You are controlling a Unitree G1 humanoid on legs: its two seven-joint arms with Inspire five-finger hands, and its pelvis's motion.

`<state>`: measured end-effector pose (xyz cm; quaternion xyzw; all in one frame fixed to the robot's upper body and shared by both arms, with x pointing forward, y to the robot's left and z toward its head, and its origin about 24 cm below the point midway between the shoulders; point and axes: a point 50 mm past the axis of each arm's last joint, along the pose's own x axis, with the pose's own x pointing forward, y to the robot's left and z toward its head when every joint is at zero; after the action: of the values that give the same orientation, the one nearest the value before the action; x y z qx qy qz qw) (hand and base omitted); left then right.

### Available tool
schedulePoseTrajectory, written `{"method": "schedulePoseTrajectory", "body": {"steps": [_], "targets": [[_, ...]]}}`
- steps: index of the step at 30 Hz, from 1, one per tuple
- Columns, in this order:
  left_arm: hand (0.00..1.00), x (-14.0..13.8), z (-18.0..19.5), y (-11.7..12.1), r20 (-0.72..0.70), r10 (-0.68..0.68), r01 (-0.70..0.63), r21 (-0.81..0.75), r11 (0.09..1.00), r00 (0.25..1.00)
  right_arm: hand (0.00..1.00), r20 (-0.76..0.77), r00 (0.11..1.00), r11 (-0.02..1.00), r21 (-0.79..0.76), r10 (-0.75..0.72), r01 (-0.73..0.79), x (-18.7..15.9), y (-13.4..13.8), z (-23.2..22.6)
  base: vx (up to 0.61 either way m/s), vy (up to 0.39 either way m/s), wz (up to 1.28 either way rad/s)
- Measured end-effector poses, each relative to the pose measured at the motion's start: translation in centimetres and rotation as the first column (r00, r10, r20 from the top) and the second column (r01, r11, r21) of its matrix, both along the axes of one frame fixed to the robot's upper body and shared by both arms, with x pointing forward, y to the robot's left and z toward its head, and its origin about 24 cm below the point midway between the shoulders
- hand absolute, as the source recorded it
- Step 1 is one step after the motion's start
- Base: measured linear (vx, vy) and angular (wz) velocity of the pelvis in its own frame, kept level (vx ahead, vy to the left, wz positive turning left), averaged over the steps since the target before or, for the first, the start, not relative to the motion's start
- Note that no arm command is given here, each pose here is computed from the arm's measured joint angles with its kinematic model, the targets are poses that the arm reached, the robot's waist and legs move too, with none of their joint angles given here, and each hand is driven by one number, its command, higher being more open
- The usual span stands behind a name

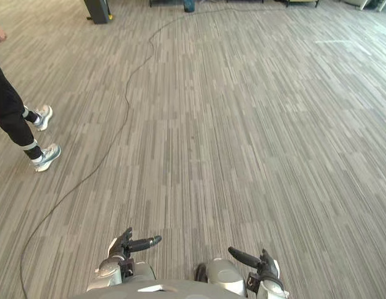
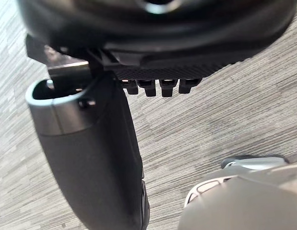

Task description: Pick up cushions and gather them together orderly.

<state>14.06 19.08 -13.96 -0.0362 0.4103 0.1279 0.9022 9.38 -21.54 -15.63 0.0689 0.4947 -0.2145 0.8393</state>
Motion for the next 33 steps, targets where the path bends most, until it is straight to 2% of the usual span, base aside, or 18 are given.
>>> {"method": "schedulePoseTrajectory", "body": {"steps": [4,6,12,16,22,26,29,33], "targets": [[1.00,0.4,0.0,-0.1,0.001,0.004,-0.004,-0.013,1.000,1.000,1.00,0.006,1.000,1.000,0.000,-0.007,0.007,0.4,0.3,0.0,0.54,0.186,-0.69],[1.00,0.0,-0.3,1.1,-0.043,0.006,-0.005,0.013,1.000,0.999,1.00,0.015,1.000,0.999,0.050,-0.007,0.006,1.0,2.1,-0.2,0.63,0.236,-0.45],[1.00,-0.8,-0.8,2.1,-0.117,-0.001,0.006,0.044,0.999,0.993,1.00,0.043,0.999,0.998,0.067,-0.001,-0.002,1.6,2.8,-0.1,0.52,0.196,-0.18],[1.00,-1.6,-1.1,1.7,-0.147,-0.010,0.016,0.039,0.999,0.989,1.00,0.147,0.989,0.999,0.036,0.025,-0.031,3.5,2.3,1.0,0.40,0.046,-0.78],[1.00,-1.4,-1.4,0.4,-0.166,-0.068,0.072,0.017,0.997,0.984,1.00,0.155,0.988,0.999,0.033,-0.004,-0.001,3.7,1.7,1.2,0.54,-0.106,-0.47],[1.00,-0.5,-1.4,-1.8,-0.142,-0.104,0.101,-0.031,0.994,0.984,1.00,0.139,0.990,0.999,0.014,-0.038,0.036,3.5,0.5,1.3,0.52,-0.175,-0.14],[1.00,-0.1,-1.1,-2.7,-0.112,-0.109,0.104,-0.052,0.993,0.988,1.00,0.148,0.989,1.000,0.017,-0.029,0.027,3.5,0.8,1.4,0.42,-0.232,-0.40],[1.00,0.9,-0.4,-2.3,-0.048,-0.074,0.072,-0.044,0.996,0.996,1.00,0.140,0.989,0.999,0.034,0.035,-0.040,3.7,2.2,1.2,0.31,-0.074,-0.88]]}}
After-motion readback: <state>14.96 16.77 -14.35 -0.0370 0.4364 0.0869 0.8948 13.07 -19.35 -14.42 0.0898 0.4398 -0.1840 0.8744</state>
